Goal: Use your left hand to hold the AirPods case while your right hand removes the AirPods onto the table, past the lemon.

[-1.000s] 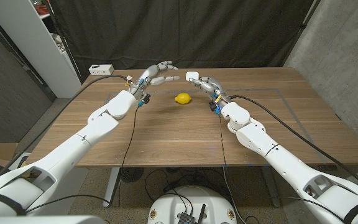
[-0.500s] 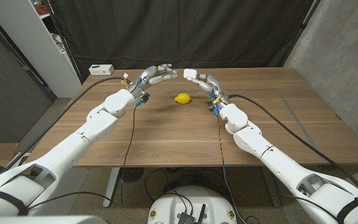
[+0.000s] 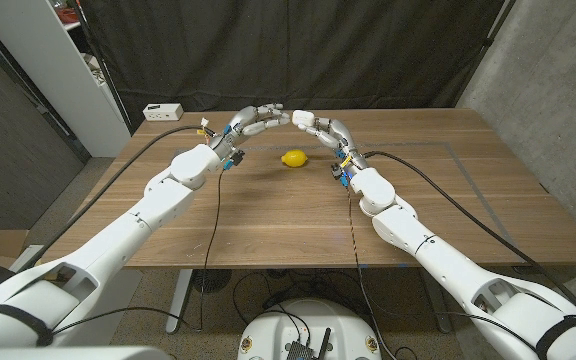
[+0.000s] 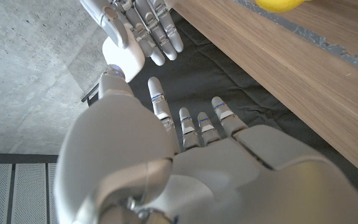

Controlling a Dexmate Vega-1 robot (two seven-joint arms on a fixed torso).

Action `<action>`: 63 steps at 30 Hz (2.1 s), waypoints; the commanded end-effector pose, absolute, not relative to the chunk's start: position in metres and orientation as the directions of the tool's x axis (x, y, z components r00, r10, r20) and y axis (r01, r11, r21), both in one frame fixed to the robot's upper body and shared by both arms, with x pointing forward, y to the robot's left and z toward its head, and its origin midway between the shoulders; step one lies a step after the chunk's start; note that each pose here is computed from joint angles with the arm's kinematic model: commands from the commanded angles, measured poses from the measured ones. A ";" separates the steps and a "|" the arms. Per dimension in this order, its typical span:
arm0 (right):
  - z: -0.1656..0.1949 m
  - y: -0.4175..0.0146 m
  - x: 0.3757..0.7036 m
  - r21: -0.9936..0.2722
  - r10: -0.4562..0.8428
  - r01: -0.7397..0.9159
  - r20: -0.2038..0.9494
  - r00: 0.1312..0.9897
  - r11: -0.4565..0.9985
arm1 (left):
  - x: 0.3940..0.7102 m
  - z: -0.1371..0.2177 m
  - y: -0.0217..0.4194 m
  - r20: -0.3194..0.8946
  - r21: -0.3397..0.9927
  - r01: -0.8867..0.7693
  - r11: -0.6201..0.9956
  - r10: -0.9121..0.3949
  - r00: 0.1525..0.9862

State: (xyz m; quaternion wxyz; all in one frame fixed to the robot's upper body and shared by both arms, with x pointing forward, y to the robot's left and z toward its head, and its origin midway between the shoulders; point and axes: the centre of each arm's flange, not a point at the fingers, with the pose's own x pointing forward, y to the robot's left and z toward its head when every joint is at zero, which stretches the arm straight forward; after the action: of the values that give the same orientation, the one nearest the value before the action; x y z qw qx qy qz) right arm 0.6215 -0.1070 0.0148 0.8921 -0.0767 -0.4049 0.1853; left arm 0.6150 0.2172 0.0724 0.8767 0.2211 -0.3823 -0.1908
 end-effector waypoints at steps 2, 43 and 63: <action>0.017 -0.104 0.622 -0.310 0.408 -0.265 0.697 0.589 0.913 | 0.611 0.074 0.211 0.596 0.557 0.146 0.818 -0.516 0.616; 0.021 -0.097 0.622 -0.353 0.462 -0.298 0.672 0.579 0.887 | 0.629 0.074 0.194 0.576 0.558 0.196 0.807 -0.546 0.609; 0.026 -0.103 0.627 -0.406 0.480 -0.264 0.653 0.586 0.875 | 0.630 0.082 0.203 0.519 0.603 0.191 0.775 -0.563 0.643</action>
State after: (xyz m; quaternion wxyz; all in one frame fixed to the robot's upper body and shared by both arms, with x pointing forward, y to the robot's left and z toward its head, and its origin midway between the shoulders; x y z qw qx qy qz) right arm 0.6244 -0.0986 0.0236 0.8815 -0.1209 -0.4016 0.2169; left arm 0.6307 0.1988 0.0792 0.8675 0.2380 -0.3781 -0.2184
